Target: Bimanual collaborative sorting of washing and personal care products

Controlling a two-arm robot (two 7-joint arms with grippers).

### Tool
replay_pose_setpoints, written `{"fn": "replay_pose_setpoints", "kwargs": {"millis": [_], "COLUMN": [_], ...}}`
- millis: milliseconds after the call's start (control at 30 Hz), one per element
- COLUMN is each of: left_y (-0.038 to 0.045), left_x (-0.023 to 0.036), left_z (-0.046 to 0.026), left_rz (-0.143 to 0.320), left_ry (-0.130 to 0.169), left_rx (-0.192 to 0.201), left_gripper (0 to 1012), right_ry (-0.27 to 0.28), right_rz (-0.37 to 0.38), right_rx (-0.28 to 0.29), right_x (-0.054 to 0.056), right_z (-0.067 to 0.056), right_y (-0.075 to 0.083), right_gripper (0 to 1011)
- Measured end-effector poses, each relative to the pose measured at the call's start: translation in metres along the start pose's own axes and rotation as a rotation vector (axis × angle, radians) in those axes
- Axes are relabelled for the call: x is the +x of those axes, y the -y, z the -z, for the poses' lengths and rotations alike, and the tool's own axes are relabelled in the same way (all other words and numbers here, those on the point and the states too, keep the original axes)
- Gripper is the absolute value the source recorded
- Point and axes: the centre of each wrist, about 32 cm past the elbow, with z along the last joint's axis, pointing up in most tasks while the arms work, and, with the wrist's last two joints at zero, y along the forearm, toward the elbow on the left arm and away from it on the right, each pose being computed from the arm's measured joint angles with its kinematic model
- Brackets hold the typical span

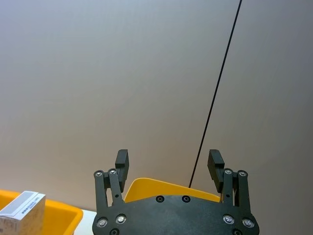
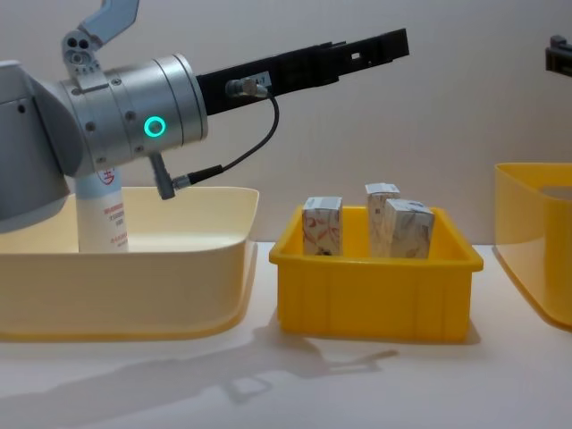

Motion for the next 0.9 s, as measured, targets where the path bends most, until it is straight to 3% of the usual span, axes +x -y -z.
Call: {"fn": "replay_pose_setpoints", "kwargs": {"millis": [333,900], "left_y": [-0.0083,-0.0311], "left_x": [-0.0084,-0.0336], "left_z": [0.0072,0.0248], "left_rz": [-0.072,-0.270], "left_ry": [0.027,0.122], "left_rx": [0.037,0.129], "left_gripper": [1001,1001], "right_ry": [-0.043,-0.180], "right_rz": [-0.066,-0.257], "right_rx": [-0.030,-0.114], "right_x": [0.000,0.000], "right_z": [0.009,0.028], "right_y": [0.017,0.068], "right_gripper": [1001,1001]}}
